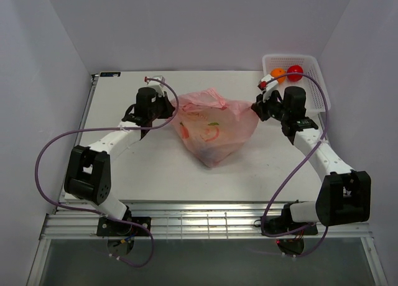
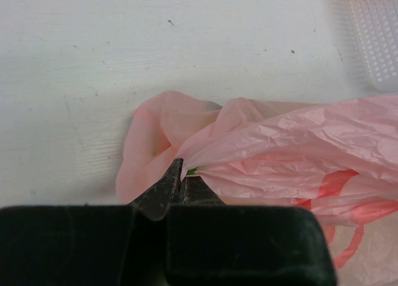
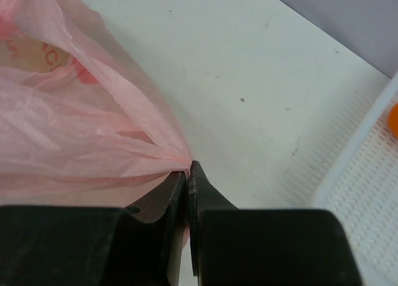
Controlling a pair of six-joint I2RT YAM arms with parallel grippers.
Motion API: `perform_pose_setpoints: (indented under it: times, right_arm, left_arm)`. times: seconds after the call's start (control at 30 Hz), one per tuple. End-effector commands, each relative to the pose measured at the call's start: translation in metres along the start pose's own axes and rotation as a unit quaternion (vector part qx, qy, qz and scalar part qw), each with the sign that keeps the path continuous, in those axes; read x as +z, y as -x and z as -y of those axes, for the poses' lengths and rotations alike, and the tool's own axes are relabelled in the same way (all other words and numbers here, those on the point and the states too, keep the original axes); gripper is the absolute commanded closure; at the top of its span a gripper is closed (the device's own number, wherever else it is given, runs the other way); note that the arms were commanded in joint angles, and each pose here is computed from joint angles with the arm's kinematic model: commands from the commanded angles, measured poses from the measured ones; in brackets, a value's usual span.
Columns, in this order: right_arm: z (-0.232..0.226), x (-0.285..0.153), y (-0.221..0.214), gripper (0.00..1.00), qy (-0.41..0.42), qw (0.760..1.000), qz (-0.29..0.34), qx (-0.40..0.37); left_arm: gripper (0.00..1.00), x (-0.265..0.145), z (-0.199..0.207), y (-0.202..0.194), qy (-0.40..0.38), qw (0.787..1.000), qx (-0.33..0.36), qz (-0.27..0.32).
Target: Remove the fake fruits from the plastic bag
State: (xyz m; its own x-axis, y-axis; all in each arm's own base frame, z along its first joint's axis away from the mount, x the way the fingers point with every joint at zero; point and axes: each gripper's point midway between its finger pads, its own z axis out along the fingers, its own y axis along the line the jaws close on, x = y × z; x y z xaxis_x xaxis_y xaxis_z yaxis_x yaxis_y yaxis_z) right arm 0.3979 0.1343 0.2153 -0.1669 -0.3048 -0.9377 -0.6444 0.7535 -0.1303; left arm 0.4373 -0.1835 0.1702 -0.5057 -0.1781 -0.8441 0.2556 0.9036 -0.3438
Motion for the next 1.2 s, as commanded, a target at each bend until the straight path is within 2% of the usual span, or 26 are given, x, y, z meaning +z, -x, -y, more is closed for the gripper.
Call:
perform_pose_setpoints:
  times: [0.0, 0.07, 0.13, 0.17, 0.2, 0.37, 0.5, 0.6, 0.63, 0.73, 0.97, 1.07, 1.17]
  right_arm:
    - [-0.025, -0.003, 0.032, 0.92, 0.062, 0.996, 0.062, 0.008]
    - [-0.033, -0.004, 0.042, 0.92, 0.086, 0.993, 0.084, 0.004]
    - [-0.04, -0.006, 0.049, 0.92, 0.113, 0.989, 0.096, -0.001]
    - [-0.043, -0.005, 0.052, 0.92, 0.123, 0.988, 0.098, -0.002]
    - [-0.044, -0.006, 0.059, 0.92, 0.132, 0.986, 0.105, -0.007]
    - [-0.059, -0.014, 0.08, 0.92, 0.184, 0.974, 0.132, -0.022]
    - [-0.069, -0.022, 0.089, 0.92, 0.215, 0.965, 0.148, -0.036]
    - [-0.072, -0.024, 0.09, 0.92, 0.222, 0.962, 0.151, -0.045]
    - [-0.073, -0.025, 0.09, 0.92, 0.225, 0.961, 0.15, -0.046]
    - [-0.075, -0.027, 0.091, 0.92, 0.23, 0.96, 0.152, -0.051]
    - [-0.075, -0.033, 0.101, 0.92, 0.225, 0.958, 0.165, -0.065]
    - [-0.076, -0.036, 0.103, 0.92, 0.226, 0.957, 0.168, -0.07]
    - [-0.076, -0.037, 0.103, 0.92, 0.224, 0.957, 0.168, -0.073]
  left_arm:
    - [1.0, -0.015, 0.008, 0.028, -0.013, 0.999, 0.001, 0.029]
    - [1.0, -0.017, 0.02, 0.027, -0.046, 0.998, 0.024, 0.02]
    - [0.64, -0.023, 0.033, 0.027, -0.083, 0.995, 0.046, 0.01]
    - [0.38, -0.028, 0.043, 0.026, -0.113, 0.992, 0.064, 0.001]
    - [0.02, -0.034, 0.048, 0.03, -0.125, 0.989, 0.074, 0.004]
    - [0.02, -0.05, 0.081, 0.047, -0.153, 0.977, 0.144, 0.036]
    - [0.02, -0.047, 0.108, 0.067, -0.128, 0.962, 0.229, 0.077]
    - [0.02, -0.037, 0.115, 0.082, -0.125, 0.961, 0.229, 0.093]
    - [0.02, -0.036, 0.117, 0.098, -0.114, 0.961, 0.225, 0.111]
    - [0.02, -0.023, 0.123, 0.111, -0.116, 0.958, 0.237, 0.113]
    - [0.02, -0.024, 0.162, 0.085, -0.254, 0.911, 0.314, 0.085]
    - [0.02, -0.018, 0.159, 0.091, -0.238, 0.914, 0.316, 0.09]
    - [0.02, -0.017, 0.165, 0.088, -0.258, 0.908, 0.32, 0.086]
